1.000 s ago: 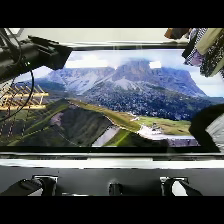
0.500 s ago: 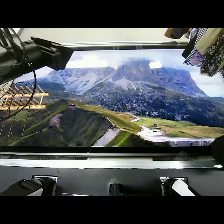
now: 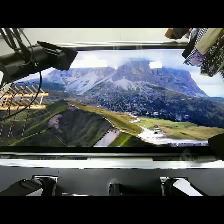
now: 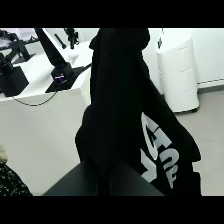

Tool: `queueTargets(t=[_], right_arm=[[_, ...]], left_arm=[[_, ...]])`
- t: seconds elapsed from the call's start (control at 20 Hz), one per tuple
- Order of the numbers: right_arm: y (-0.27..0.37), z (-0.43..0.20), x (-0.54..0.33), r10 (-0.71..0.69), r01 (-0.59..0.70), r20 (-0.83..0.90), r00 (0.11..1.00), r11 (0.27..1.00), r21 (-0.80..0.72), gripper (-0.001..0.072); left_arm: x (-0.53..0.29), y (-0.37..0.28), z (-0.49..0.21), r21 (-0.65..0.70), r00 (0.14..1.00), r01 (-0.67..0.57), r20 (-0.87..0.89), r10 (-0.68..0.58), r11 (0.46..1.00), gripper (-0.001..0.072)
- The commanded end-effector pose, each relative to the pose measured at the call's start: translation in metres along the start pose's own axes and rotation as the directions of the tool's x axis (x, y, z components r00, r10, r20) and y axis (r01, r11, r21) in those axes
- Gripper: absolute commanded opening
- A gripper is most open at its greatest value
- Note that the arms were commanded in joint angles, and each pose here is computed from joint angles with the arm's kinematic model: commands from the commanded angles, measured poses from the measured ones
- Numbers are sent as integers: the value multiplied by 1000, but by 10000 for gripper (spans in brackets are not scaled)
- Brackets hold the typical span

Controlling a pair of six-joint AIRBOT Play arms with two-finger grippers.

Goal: Fold the clothes and pants, and hang the long-sleeved shirts on hangers.

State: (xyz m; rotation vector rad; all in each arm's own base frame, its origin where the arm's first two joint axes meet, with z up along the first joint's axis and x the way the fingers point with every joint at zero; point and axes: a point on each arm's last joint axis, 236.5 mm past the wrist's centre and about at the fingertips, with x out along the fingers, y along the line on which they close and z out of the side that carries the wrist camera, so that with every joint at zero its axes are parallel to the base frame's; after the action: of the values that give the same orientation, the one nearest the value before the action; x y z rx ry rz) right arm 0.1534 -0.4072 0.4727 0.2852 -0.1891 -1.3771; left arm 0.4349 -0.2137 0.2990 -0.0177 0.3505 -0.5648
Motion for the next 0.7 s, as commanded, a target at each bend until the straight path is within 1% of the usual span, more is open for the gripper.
queueTargets(t=[0.0, 0.3, 0.35, 0.45, 0.5, 0.6, 0.65], right_arm=[[3, -14, 5, 25, -24, -57, 998, 1000, 19, 29], [6, -26, -1, 45, -40, -117, 992, 998, 46, 57], [6, -23, -4, 47, -42, -111, 993, 998, 48, 120], [5, -14, -13, 53, -49, -94, 994, 998, 44, 418], [5, -7, -20, 57, -55, -79, 995, 998, 28, 492], [0, 14, -39, 57, -57, -24, 998, 998, 21, 502], [-1, 30, -51, 64, -65, 22, 998, 998, 21, 553]], left_arm=[[4, 1, -3, -5, 1000, 0, -9, 0, 1000, 568], [4, 1, -3, -5, 1000, 0, -9, 0, 1000, 569], [4, 1, -3, -5, 1000, 0, -9, 0, 1000, 569], [4, 1, -3, -5, 1000, 0, -9, 0, 1000, 569], [4, 1, -3, -5, 1000, 0, -7, 0, 1000, 569], [2, 1, -1, -15, 1000, -1, -2, 1, 1000, 571], [0, 0, 1, -45, 1000, -1, 3, 2, 999, 586]])
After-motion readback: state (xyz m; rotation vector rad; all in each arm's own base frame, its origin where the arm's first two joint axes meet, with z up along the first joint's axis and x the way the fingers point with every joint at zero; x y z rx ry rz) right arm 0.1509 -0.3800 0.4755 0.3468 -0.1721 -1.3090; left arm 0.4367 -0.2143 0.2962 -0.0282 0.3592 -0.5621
